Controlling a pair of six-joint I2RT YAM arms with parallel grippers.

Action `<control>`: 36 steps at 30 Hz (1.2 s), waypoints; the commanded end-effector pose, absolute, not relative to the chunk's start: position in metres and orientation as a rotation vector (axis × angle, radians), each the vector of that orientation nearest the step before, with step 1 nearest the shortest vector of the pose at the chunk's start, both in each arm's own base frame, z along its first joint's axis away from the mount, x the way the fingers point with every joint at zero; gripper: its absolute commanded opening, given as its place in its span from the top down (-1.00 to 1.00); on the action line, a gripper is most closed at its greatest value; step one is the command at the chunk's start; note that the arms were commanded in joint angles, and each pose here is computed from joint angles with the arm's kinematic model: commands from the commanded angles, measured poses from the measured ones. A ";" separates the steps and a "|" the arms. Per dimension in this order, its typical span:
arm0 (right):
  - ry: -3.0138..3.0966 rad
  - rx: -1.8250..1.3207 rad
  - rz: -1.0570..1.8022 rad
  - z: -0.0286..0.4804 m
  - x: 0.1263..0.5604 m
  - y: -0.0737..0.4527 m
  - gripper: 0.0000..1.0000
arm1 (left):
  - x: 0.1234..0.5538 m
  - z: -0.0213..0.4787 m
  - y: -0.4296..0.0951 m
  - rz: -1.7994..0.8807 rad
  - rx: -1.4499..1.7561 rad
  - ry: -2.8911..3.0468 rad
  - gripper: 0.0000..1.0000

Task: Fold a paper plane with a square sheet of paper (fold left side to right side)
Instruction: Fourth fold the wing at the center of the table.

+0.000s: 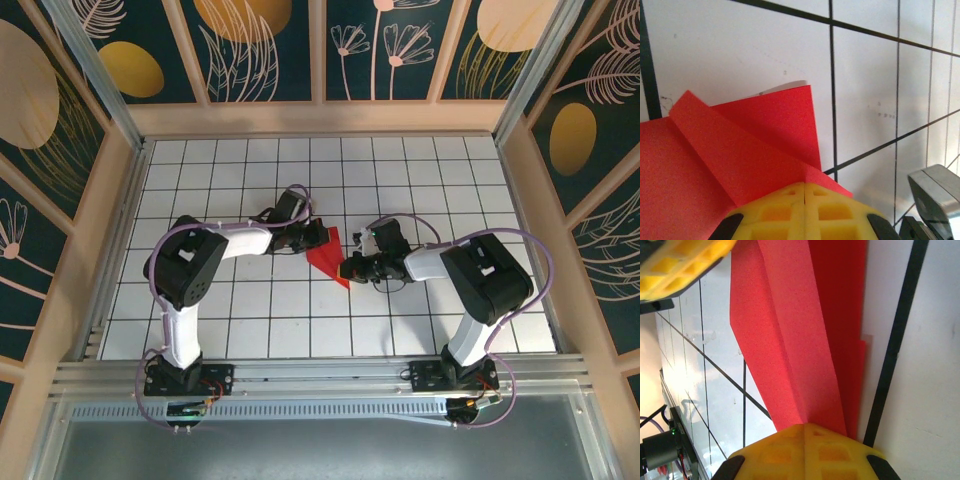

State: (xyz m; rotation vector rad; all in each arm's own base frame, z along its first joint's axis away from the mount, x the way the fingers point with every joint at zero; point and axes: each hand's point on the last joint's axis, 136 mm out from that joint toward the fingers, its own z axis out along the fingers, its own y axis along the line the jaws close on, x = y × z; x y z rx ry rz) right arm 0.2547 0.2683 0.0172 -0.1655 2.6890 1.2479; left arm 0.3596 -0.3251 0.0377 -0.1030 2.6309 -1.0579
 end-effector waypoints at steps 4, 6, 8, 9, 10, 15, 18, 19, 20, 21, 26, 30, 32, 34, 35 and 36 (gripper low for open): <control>2.932 -0.093 1.062 -0.028 0.221 0.243 1.00 | 0.333 0.049 -0.322 -1.127 -0.089 2.612 1.00; 2.933 -0.096 1.061 -0.028 0.221 0.243 1.00 | 0.323 0.047 -0.325 -1.137 -0.081 2.620 1.00; 2.936 -0.095 1.058 -0.029 0.222 0.243 1.00 | 0.316 0.048 -0.332 -1.162 -0.059 2.618 1.00; 2.935 -0.094 1.059 -0.028 0.222 0.243 1.00 | 0.313 0.047 -0.336 -1.171 -0.052 2.619 1.00; 2.937 -0.094 1.056 -0.028 0.222 0.243 1.00 | 0.312 0.047 -0.339 -1.176 -0.046 2.620 1.00; 2.939 -0.097 1.045 -0.028 0.222 0.242 1.00 | 0.315 0.041 -0.347 -1.176 -0.032 2.629 1.00; 2.941 -0.099 1.039 -0.028 0.222 0.242 1.00 | 0.323 0.045 -0.355 -1.177 -0.011 2.615 1.00; 2.942 -0.099 1.037 -0.028 0.222 0.242 1.00 | 0.325 0.044 -0.355 -1.173 -0.012 2.617 1.00; 2.943 -0.101 1.033 -0.028 0.222 0.241 1.00 | 0.327 0.042 -0.356 -1.166 -0.012 2.621 1.00; 2.946 -0.099 1.029 -0.029 0.222 0.241 1.00 | 0.328 0.040 -0.357 -1.159 -0.010 2.626 1.00; 2.951 -0.104 1.019 -0.029 0.222 0.240 1.00 | 0.330 0.025 -0.353 -1.109 -0.026 2.656 1.00; 2.962 -0.109 1.006 -0.030 0.220 0.238 1.00 | 0.330 0.014 -0.348 -1.062 -0.042 2.673 1.00; 2.968 -0.114 0.997 -0.031 0.219 0.237 1.00 | 0.330 0.009 -0.347 -1.054 -0.050 2.677 1.00; 2.976 -0.115 0.985 -0.033 0.219 0.236 1.00 | 0.331 0.005 -0.346 -1.041 -0.059 2.678 1.00; 2.978 -0.119 0.982 -0.033 0.218 0.235 1.00 | 0.332 0.004 -0.345 -1.034 -0.063 2.677 1.00; 2.983 -0.118 0.980 -0.034 0.217 0.235 1.00 | 0.333 0.002 -0.344 -1.026 -0.069 2.676 1.00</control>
